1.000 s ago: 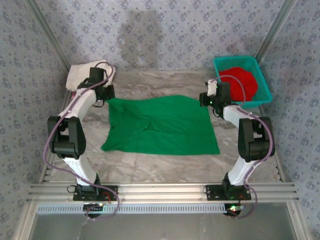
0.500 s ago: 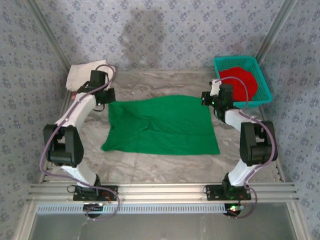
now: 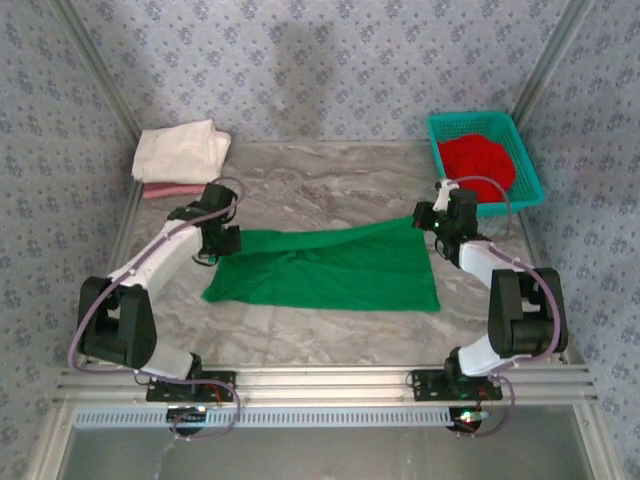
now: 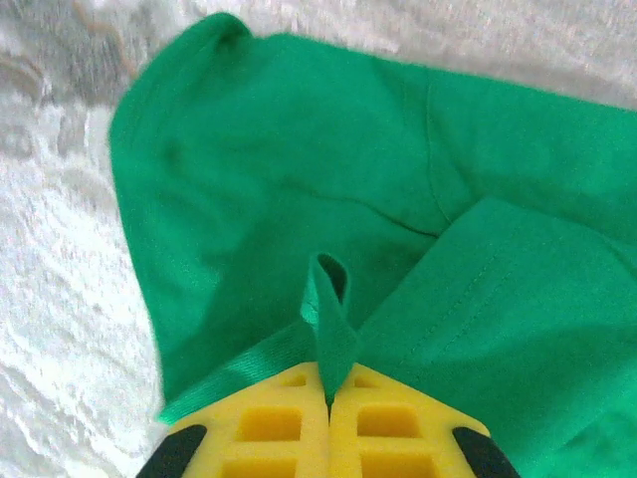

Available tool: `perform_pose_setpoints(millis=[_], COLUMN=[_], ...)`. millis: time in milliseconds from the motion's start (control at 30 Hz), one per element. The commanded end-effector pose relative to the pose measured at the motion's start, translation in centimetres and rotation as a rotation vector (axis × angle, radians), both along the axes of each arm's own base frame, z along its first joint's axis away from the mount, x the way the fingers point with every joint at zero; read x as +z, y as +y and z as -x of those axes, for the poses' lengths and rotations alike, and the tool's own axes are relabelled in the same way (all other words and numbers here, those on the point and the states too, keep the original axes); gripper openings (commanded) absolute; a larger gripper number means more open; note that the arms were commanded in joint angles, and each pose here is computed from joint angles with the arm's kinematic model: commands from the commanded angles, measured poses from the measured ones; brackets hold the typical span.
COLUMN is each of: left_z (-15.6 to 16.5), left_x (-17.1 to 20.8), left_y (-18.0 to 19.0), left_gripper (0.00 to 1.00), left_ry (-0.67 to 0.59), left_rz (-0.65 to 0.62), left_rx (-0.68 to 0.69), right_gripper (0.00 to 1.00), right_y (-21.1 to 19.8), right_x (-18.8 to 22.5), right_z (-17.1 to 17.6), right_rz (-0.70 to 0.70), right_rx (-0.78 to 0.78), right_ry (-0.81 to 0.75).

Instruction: Fold and stack the t-shirts

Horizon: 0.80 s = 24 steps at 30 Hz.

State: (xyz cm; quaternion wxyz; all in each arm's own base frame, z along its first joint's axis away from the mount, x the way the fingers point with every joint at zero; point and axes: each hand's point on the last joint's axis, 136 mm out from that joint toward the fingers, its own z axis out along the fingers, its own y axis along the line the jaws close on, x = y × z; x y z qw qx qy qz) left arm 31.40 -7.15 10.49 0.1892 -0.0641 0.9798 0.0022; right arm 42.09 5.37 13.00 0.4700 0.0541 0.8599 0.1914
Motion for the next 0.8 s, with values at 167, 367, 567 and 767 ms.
perform_pose_setpoints(millis=[167,367,567,767], left_z=[4.0,2.3,-2.2,-3.7], left_x=[1.0,3.3,3.1,-0.2], left_y=[0.1,-1.8,-8.0,-13.4], left_gripper=[0.39,0.51,0.5,0.52], left_ry=[-0.024,-0.143,-0.099,-0.033], left_rz=[-0.006,0.072,0.113,0.074], left_rx=[0.021,-0.073,-0.318,-0.527], right_gripper=[0.29,0.51,0.49,0.49], right_y=[-1.5,-2.6,1.6,5.5], right_x=[1.3,2.5,3.9,-1.6], right_z=[5.0,7.8,6.0,4.6], right_rz=[-0.053,-0.024,-0.058,0.105], right_rx=[-0.102,-0.15,0.047,0.169], right_ry=[0.026,-0.001,0.057,0.445])
